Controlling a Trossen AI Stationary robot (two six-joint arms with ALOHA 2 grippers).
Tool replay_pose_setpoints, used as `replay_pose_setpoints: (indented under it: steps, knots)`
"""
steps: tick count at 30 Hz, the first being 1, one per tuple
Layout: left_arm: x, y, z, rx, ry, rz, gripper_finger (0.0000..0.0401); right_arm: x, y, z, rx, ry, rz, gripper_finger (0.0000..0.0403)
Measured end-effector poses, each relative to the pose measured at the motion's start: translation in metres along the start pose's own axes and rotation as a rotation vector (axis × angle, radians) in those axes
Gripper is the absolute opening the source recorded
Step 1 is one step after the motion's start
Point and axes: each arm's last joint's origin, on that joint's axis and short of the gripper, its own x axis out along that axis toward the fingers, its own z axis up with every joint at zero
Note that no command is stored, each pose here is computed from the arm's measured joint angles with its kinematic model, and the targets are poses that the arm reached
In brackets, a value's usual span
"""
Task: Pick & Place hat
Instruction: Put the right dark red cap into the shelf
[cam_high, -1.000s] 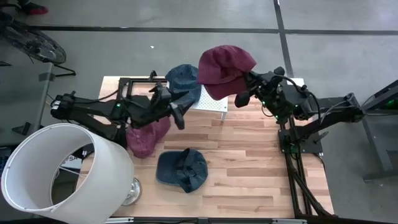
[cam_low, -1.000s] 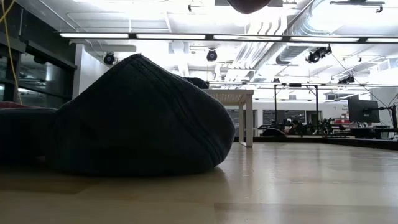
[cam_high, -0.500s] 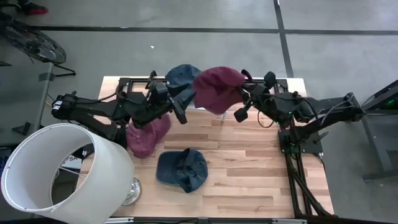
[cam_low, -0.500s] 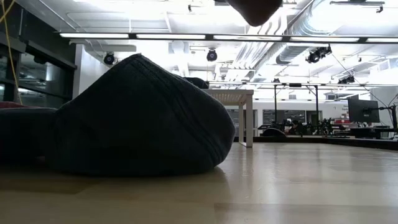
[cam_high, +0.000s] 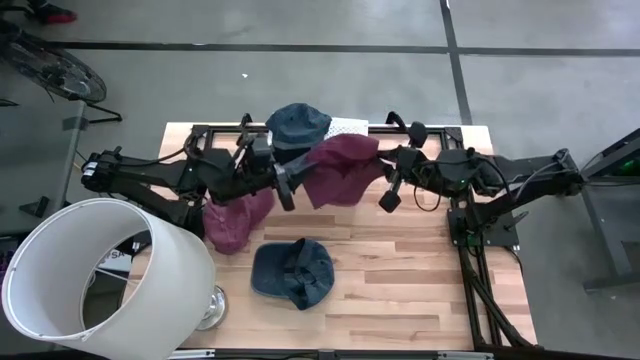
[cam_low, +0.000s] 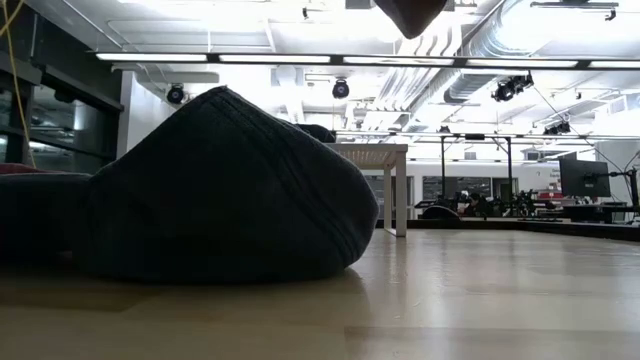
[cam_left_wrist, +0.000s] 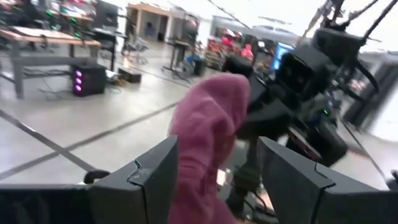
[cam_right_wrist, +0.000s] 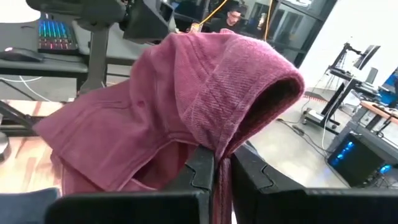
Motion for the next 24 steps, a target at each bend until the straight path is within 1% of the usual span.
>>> replay_pose_setpoints:
  steps: [3,6,12,20,24]
  knots:
    - [0.000,0.000,-0.003,0.006,0.036,-0.035,0.0213,0.000,0.000,0.000,-0.003,0.001,0.008,0.0017]
    - [0.000,0.000,-0.007,0.026,0.078,-0.055,0.0213,0.000,0.001,0.000,-0.001,-0.005,0.048,0.0017]
    - [-0.001,0.001,-0.013,0.057,0.128,-0.043,0.0213,-0.003,0.006,-0.002,-0.021,0.015,0.076,0.0017]
    - [-0.001,0.002,-0.014,0.089,0.142,-0.044,0.0213,-0.009,0.015,-0.003,-0.041,0.025,0.116,0.0017]
    - [-0.001,0.000,-0.016,0.076,0.177,-0.118,0.0213,-0.010,0.016,-0.003,-0.043,0.023,0.121,0.0017]
